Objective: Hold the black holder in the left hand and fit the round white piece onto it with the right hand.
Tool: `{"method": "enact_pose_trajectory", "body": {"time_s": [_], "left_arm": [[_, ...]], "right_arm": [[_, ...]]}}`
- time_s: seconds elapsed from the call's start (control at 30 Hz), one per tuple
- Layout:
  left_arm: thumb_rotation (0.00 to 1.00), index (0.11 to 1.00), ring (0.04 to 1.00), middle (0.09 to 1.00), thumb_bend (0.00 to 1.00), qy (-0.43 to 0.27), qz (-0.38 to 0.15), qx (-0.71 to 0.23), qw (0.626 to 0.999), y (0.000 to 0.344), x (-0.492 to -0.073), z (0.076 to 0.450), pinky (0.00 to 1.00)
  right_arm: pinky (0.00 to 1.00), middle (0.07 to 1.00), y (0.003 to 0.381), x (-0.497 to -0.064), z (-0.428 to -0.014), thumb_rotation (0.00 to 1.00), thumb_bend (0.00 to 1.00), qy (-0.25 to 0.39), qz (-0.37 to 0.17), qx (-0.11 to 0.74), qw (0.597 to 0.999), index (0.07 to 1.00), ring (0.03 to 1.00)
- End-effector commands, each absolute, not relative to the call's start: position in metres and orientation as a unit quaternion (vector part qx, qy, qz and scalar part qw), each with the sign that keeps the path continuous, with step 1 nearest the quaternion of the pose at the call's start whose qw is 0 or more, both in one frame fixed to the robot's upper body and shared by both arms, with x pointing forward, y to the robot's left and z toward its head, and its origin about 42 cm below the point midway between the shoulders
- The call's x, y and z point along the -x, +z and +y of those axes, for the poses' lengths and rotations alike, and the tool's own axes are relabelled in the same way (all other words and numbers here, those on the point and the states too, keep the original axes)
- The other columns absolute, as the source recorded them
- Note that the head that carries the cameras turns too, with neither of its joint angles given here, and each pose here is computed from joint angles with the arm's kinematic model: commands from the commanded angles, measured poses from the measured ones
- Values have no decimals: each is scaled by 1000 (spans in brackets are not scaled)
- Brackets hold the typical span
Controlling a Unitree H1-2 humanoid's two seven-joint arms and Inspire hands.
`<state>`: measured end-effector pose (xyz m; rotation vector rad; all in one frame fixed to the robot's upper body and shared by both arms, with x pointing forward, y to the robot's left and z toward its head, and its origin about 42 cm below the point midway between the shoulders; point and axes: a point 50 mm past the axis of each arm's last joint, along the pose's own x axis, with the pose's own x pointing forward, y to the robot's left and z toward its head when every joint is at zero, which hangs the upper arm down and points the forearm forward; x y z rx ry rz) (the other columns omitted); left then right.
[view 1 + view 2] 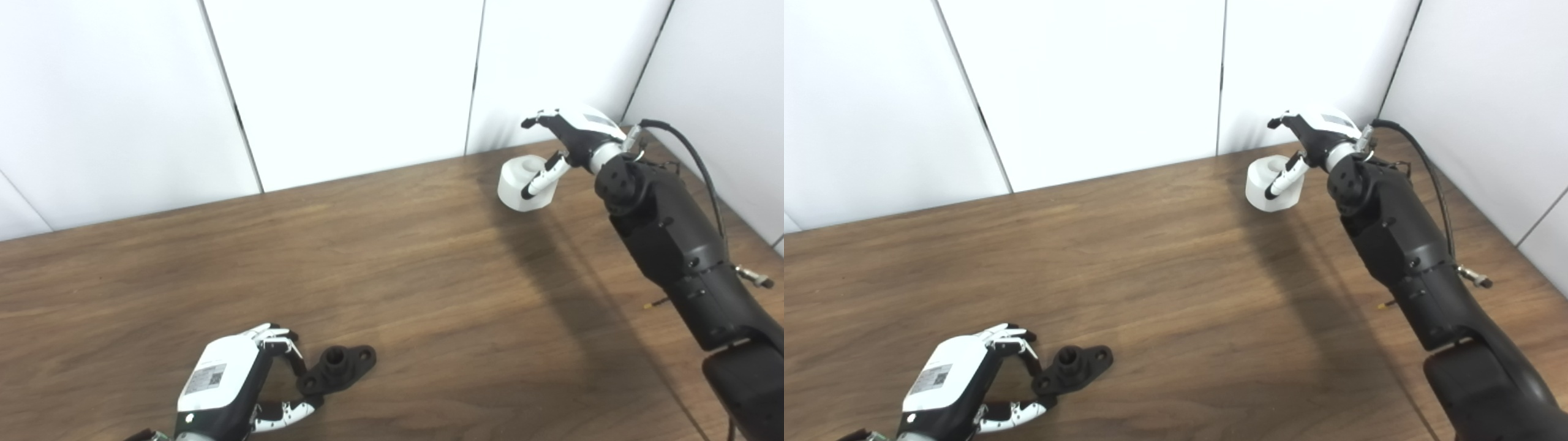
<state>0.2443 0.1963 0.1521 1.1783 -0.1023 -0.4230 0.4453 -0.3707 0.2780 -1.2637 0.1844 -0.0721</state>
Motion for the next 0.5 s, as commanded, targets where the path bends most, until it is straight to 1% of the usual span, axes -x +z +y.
{"method": "enact_pose_trajectory", "body": {"time_s": [0.0, 0.2, 0.47], "left_arm": [[46, 486, 876, 789, 519, -229, 42, -560, 795, 116, -231, 209, 841], [46, 486, 875, 789, 519, -229, 42, -558, 797, 118, -231, 208, 829], [45, 486, 871, 787, 519, -228, 40, -557, 798, 121, -230, 208, 828]], "right_arm": [[954, 953, 314, -453, -375, 150, 849, -62, 44, 603, 794, 842, 1000], [966, 953, 313, -453, -375, 143, 854, -57, 52, 605, 793, 817, 1000], [958, 945, 311, -452, -382, 139, 867, -54, 66, 612, 786, 793, 1000]]}}
